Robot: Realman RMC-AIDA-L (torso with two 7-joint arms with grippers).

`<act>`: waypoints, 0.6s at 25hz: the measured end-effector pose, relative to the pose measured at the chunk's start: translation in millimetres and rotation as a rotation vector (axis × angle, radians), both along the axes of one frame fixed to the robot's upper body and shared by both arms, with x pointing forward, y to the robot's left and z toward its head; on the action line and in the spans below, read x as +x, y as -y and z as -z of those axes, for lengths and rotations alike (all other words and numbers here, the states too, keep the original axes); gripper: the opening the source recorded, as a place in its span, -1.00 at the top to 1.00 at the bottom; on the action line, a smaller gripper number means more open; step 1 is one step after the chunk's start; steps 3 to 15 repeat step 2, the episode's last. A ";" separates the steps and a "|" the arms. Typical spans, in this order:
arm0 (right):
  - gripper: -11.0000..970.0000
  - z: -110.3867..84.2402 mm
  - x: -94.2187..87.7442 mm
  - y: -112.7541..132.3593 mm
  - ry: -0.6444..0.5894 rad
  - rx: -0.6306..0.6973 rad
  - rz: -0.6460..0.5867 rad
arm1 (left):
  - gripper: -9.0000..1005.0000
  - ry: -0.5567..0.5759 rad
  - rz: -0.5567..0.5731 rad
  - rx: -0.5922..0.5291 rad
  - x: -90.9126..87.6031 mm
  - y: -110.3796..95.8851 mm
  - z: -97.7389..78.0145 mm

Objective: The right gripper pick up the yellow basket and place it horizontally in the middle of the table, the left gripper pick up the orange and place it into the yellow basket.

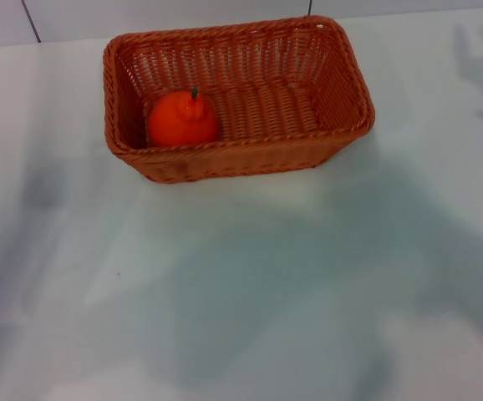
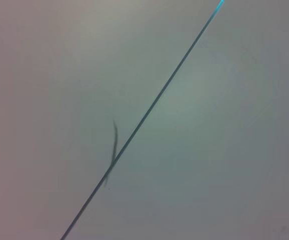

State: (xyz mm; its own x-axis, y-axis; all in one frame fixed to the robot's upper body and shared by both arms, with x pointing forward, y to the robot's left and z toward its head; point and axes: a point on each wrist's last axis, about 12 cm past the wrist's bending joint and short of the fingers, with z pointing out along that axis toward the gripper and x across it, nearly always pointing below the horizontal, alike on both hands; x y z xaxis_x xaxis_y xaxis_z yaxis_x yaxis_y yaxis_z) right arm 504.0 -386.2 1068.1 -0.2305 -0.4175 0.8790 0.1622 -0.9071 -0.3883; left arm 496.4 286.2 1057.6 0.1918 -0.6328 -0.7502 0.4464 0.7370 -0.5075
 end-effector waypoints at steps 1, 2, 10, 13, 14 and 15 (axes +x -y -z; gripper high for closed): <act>0.12 0.1 -0.3 0.1 0.000 0.000 0.000 | -0.86 0.000 0.003 -0.004 -0.6 0.9 0.4; 0.12 0.2 -0.7 0.3 0.000 0.000 0.001 | -0.86 -0.001 0.004 -0.008 -1.1 1.4 0.6; 0.12 0.2 -0.7 0.3 0.000 0.000 0.001 | -0.86 -0.001 0.004 -0.008 -1.1 1.4 0.6; 0.12 0.2 -0.7 0.3 0.000 0.000 0.001 | -0.86 -0.001 0.004 -0.008 -1.1 1.4 0.6; 0.12 0.2 -0.7 0.3 0.000 0.000 0.001 | -0.86 -0.001 0.004 -0.008 -1.1 1.4 0.6; 0.12 0.2 -0.7 0.3 0.000 0.000 0.001 | -0.86 -0.001 0.004 -0.008 -1.1 1.4 0.6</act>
